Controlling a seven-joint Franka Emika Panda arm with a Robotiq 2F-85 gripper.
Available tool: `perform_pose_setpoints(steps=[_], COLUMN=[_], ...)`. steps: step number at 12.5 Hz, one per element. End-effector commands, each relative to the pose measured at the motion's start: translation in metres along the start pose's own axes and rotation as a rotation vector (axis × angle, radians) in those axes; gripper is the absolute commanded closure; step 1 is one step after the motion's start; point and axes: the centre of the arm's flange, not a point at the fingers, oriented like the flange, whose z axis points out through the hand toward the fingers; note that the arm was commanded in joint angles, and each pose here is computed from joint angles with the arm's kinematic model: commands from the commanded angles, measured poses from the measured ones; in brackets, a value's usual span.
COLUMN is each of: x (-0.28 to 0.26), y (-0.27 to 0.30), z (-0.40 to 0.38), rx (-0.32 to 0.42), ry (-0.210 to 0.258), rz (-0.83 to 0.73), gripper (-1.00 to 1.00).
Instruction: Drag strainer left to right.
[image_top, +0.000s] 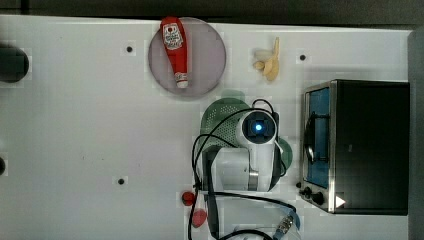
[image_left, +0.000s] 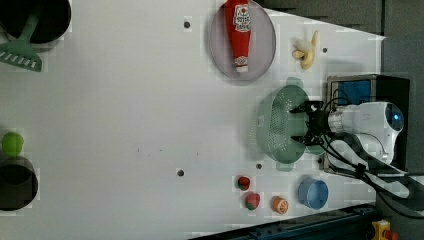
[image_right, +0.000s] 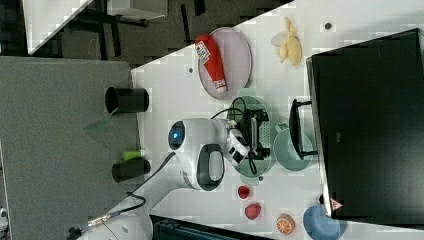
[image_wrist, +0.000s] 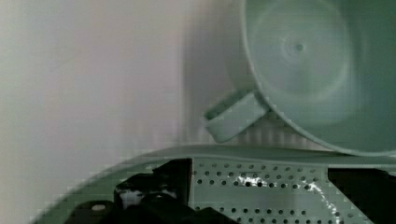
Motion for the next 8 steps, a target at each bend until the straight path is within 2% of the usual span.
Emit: perform_pose_setpoints(steps=[1, 4, 5, 6, 8], x=[-0.024, -0.038, -0.040, -0.042, -0.045], y=[-0.010, -0.013, -0.012, -0.009, 0.004], z=[-0.037, -0.108, -0.137, -0.167, -0.231], rx=[0.052, 0.085, 0.094, 0.096, 0.091], ry=[0.022, 0.059, 0.068, 0.060, 0.013], rz=[-0.228, -0.500, -0.537, -0.534, -0.504], gripper=[-1.00, -1.00, -1.00, -1.00, -1.00])
